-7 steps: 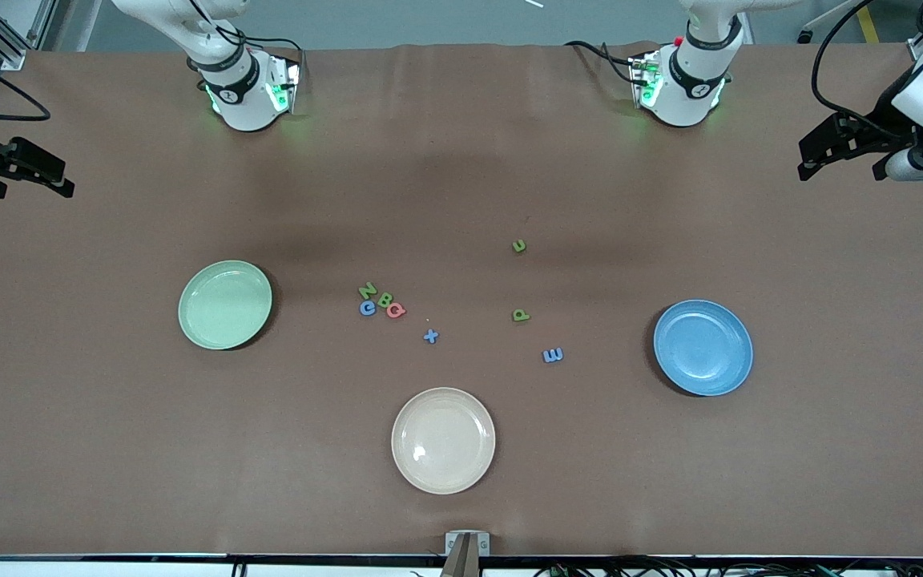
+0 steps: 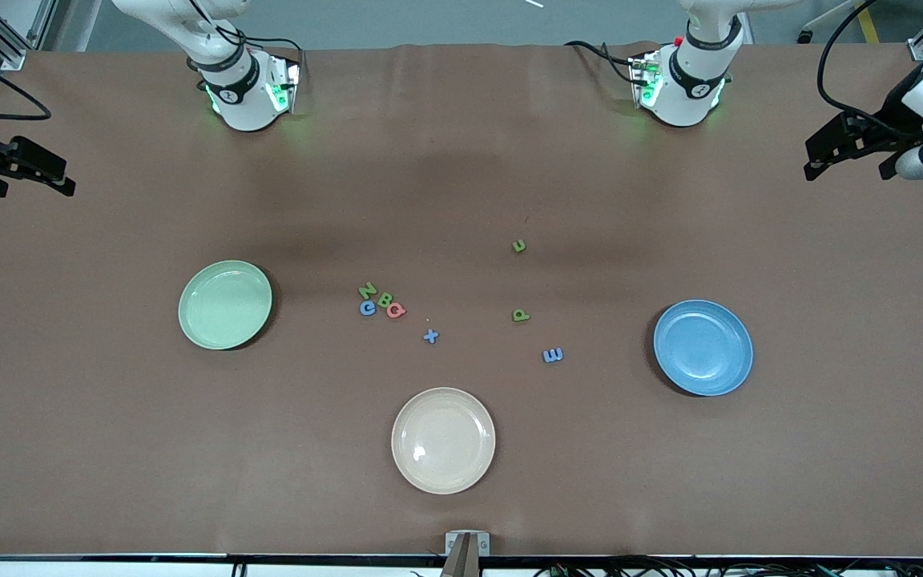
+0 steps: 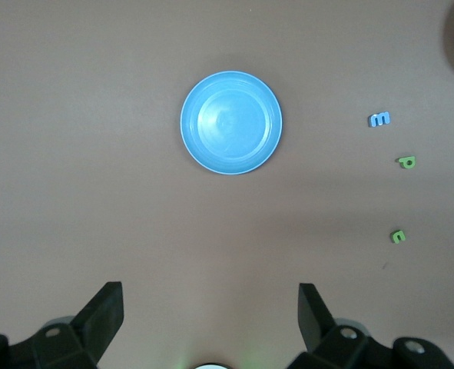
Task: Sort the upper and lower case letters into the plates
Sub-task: 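Move both grippers from rest toward the scattered letters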
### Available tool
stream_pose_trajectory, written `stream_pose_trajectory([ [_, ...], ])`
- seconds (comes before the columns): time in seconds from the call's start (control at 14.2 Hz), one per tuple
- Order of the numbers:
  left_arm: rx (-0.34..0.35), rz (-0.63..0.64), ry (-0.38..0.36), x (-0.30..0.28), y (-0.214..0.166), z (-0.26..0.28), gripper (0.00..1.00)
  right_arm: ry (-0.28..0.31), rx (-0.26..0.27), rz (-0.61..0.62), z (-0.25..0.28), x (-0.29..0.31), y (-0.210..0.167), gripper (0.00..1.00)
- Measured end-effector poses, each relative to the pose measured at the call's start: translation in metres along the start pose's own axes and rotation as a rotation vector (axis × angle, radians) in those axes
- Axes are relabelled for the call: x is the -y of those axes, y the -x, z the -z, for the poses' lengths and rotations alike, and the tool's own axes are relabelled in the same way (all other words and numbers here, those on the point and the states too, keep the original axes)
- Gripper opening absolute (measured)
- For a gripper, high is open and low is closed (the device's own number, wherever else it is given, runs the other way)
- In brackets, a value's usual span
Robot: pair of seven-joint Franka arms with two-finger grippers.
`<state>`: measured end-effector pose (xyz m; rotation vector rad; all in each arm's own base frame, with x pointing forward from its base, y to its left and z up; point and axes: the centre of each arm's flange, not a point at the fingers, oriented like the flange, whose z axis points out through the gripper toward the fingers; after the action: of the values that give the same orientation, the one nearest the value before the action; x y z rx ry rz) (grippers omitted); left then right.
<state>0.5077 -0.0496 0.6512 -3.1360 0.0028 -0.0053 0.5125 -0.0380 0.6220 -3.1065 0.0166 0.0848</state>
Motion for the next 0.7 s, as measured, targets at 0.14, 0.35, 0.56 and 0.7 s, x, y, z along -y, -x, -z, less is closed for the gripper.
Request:
stream_pose_trajectory([
  [0.14,0.003,0.001,0.0,0.001,-0.001,-0.001,1.0,0.0,-0.001,0.0,0.0,0.0,0.0,1.0],
  [0.35,0.027,-0.011,0.001,-0.005,-0.008,-0.014,1.0,0.001,-0.012,0.0,0.005,0.0,0.0,1.0],
  [0.56,0.039,-0.034,0.008,-0.018,-0.015,-0.025,1.0,0.001,0.019,-0.002,-0.012,-0.001,-0.011,1.0],
  [0.7,0.025,-0.076,0.018,-0.043,-0.021,-0.033,1.0,0.003,0.033,-0.004,-0.028,-0.002,-0.028,1.0],
])
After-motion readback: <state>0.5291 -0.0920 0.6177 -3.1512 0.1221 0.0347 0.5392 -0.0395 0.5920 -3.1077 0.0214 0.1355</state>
